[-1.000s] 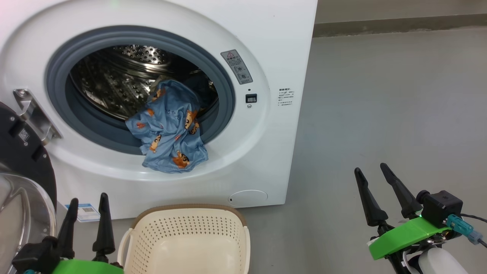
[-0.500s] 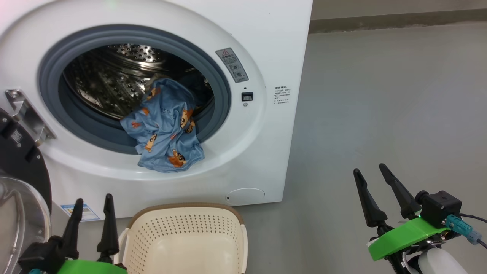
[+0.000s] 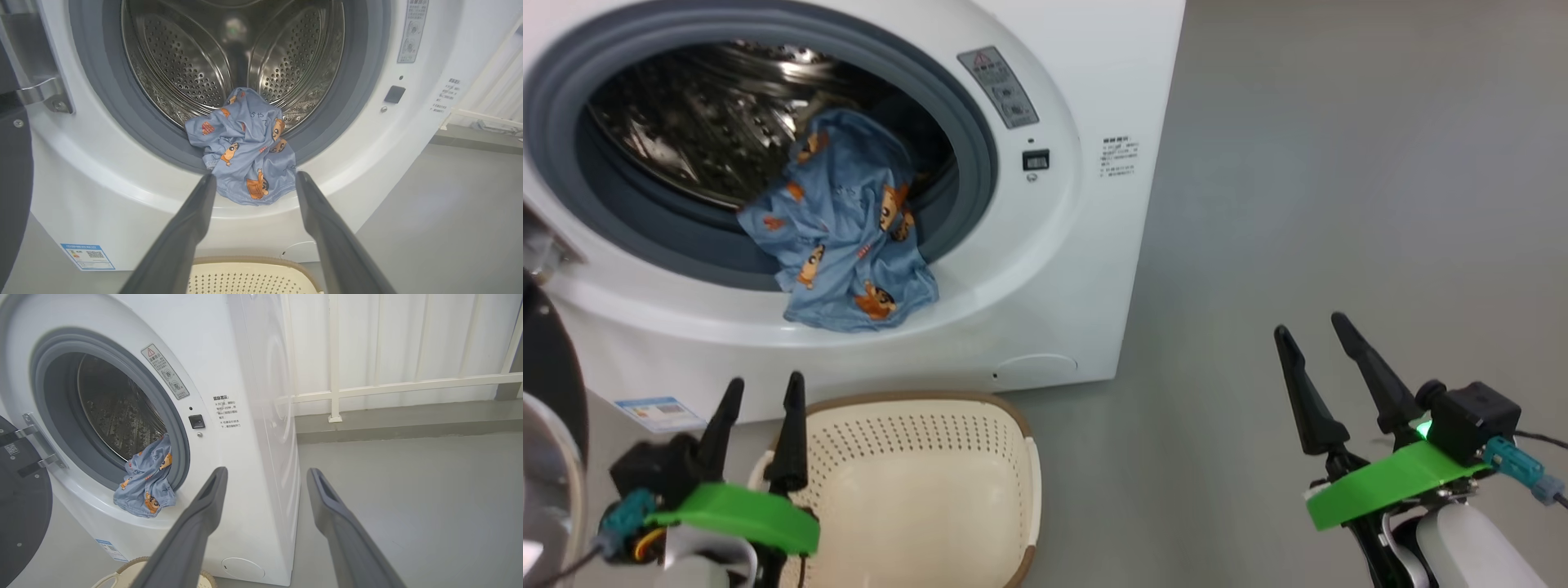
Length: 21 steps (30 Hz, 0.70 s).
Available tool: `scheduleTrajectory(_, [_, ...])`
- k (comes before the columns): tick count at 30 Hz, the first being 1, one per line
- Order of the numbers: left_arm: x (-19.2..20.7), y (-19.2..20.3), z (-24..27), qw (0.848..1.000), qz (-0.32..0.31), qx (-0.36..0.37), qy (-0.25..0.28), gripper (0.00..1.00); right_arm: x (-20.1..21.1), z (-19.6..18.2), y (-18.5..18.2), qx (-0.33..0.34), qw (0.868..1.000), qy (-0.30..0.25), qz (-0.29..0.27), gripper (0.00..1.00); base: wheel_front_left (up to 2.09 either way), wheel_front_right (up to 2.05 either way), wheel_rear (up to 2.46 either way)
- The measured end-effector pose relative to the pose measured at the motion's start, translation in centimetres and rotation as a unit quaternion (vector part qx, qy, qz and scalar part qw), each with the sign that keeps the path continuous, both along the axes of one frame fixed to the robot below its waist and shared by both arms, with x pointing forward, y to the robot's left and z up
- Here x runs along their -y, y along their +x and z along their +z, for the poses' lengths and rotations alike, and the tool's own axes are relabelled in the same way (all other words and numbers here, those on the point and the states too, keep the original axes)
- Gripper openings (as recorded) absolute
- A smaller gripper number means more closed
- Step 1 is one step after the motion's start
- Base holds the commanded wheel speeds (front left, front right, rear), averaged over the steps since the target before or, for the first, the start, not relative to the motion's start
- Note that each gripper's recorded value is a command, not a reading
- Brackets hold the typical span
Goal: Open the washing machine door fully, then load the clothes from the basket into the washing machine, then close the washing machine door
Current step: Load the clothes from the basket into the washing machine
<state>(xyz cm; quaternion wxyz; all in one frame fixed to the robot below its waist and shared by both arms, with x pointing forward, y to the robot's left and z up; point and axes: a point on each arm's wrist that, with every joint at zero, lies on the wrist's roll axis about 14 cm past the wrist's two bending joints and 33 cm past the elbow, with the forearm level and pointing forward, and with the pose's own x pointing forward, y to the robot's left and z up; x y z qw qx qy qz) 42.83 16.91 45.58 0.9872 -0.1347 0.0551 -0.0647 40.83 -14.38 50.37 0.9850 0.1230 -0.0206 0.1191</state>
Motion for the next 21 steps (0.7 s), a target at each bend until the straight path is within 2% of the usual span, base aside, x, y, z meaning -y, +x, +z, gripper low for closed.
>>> scheduleTrajectory(21, [1.2, 13.3, -6.3, 0.993, -0.039, -0.105, 0.033, 1.00, 1.3, -4.5, 4.1, -0.043, 0.998, -0.001, -0.043, 1.00, 0.00, 0.00, 0.00])
